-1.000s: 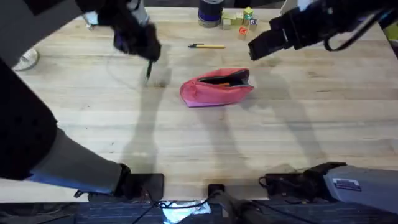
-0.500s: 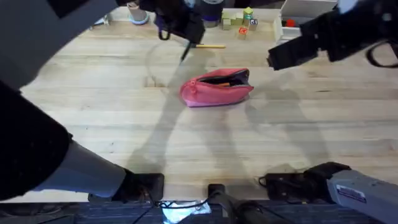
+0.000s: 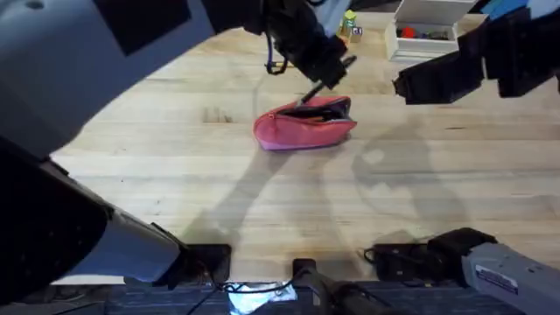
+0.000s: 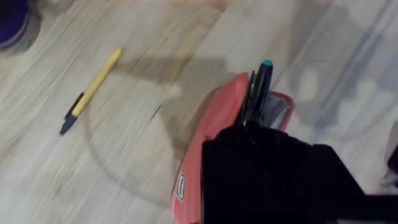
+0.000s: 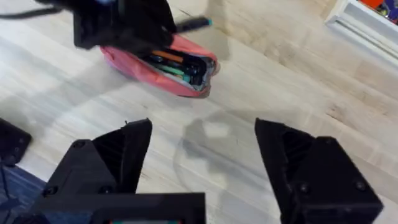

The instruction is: Unzip the bag, pick up the pens from the table one at a time and place them inside, then zip the bag closed.

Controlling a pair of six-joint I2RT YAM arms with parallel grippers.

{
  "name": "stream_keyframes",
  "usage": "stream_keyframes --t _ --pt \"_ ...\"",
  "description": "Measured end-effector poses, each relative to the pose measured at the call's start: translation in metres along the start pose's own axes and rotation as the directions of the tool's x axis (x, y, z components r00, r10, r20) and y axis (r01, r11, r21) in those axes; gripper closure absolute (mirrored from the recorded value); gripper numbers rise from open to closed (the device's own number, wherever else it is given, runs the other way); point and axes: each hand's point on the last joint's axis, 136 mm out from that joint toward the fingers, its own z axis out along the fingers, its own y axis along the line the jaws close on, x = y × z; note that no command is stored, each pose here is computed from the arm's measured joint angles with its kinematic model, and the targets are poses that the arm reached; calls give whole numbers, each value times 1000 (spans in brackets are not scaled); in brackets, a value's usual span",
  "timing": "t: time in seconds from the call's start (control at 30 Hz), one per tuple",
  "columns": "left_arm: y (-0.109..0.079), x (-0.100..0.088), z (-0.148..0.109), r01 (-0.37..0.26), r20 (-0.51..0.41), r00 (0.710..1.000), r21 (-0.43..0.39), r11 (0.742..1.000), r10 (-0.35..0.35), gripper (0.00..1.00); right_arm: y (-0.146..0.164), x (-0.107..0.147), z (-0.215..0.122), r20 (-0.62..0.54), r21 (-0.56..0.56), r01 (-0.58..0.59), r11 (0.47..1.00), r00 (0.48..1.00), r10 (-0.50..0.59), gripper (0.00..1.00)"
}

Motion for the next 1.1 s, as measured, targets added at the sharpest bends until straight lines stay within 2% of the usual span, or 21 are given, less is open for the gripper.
stream_keyframes --t 0.2,0.4,0.6,0.67,0.7,0.83,1.0,1.1 --pt "-24 -3 5 -117 3 993 47 992 117 958 0 0 0 0 0 0 1000 1000 0 5" --pt "-27 -1 12 -159 -8 987 64 985 160 958 0 0 0 0 0 0 1000 1000 0 5" --pt "-19 20 50 -166 -99 979 102 981 176 958 0 0 0 0 0 0 1000 1000 0 5" --pt "-17 27 60 -181 -122 973 115 977 195 958 0 0 0 0 0 0 1000 1000 0 5" --pt "-17 30 65 -210 -130 966 124 970 225 958 0 0 0 0 0 0 1000 1000 0 5" --pt "-16 33 63 -232 -139 958 125 965 249 958 0 0 0 0 0 0 1000 1000 0 5" --pt "-15 62 57 -247 -260 925 139 959 276 958 0 0 0 0 0 0 1000 1000 0 5" --pt "-7 72 53 -274 -315 902 114 955 296 958 0 0 0 0 0 0 1000 1000 0 5"
